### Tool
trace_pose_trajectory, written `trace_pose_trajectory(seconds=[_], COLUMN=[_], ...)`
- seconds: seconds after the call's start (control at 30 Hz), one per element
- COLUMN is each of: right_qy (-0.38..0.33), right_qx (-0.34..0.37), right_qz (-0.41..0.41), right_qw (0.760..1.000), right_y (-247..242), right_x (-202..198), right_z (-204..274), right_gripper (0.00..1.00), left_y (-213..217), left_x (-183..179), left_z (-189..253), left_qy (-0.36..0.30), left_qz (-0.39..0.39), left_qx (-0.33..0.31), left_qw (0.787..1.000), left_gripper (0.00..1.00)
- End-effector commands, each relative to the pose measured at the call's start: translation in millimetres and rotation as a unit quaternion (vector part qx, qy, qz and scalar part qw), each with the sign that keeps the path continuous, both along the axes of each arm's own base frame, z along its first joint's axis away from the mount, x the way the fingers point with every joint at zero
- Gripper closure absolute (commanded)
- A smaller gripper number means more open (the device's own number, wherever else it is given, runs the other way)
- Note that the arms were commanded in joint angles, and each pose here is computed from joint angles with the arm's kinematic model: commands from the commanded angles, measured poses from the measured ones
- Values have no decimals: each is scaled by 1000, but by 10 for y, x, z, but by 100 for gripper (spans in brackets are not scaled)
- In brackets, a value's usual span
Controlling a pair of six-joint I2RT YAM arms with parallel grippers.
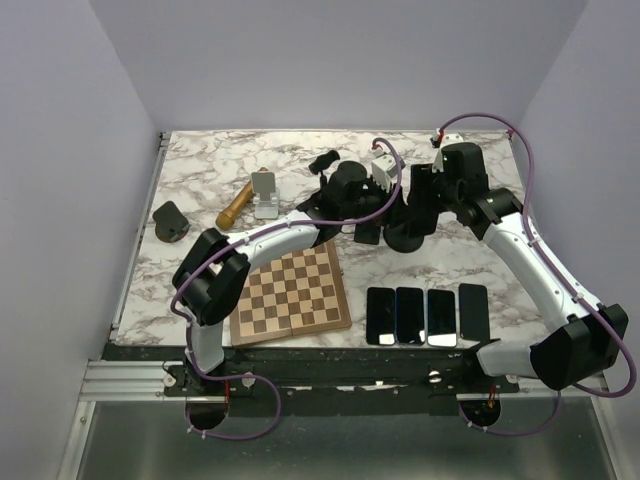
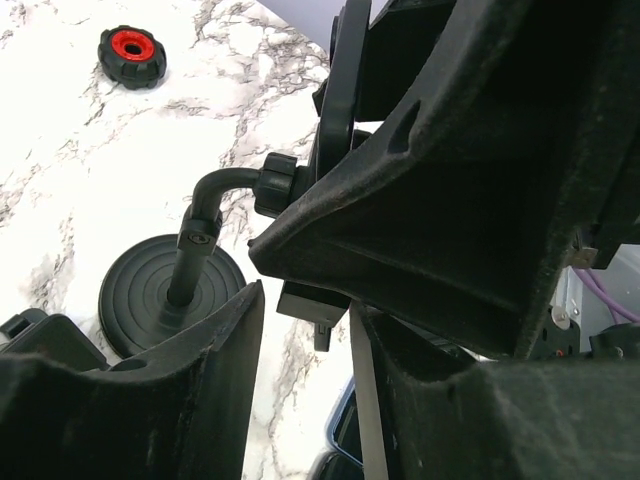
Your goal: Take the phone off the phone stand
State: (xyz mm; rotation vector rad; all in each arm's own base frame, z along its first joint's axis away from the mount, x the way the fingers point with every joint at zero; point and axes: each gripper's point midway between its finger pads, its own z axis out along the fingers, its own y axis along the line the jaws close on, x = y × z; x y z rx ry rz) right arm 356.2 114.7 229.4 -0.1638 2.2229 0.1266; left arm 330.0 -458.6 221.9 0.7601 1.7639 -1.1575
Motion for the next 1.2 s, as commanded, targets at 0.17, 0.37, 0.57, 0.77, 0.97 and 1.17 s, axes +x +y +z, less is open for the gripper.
trace_pose_trajectory(seconds=[0.17,0.37,0.57,0.77,0.97,1.17], right_qy=[18,22,10,-15,-30,-23], right_qx=[27,18,-18,-1,19,71], right_qz=[21,16,-13,25,86,173], right_qw=[999,999,1000,1000,996,982], right_y=[134,94,-88,3,165,471], right_x=[-88,-102,-100,-154,-247,-410], right_z=[-51,-38,-31,108,281,257], right_gripper=[99,99,99,99,99,99], left_y=[-125,-72,129,234,247,200], left_x=[97,61,105,119,168,179], left_z=[197,228,205,70,-72,-90], left_qy=[-14,-16,37,82,155,164], left_qz=[-1,-9,-13,-35,-71,-79], left_qx=[-29,-38,-72,-72,-82,-81], left_qw=[999,999,997,993,982,980], left_gripper=[61,100,100,100,100,100])
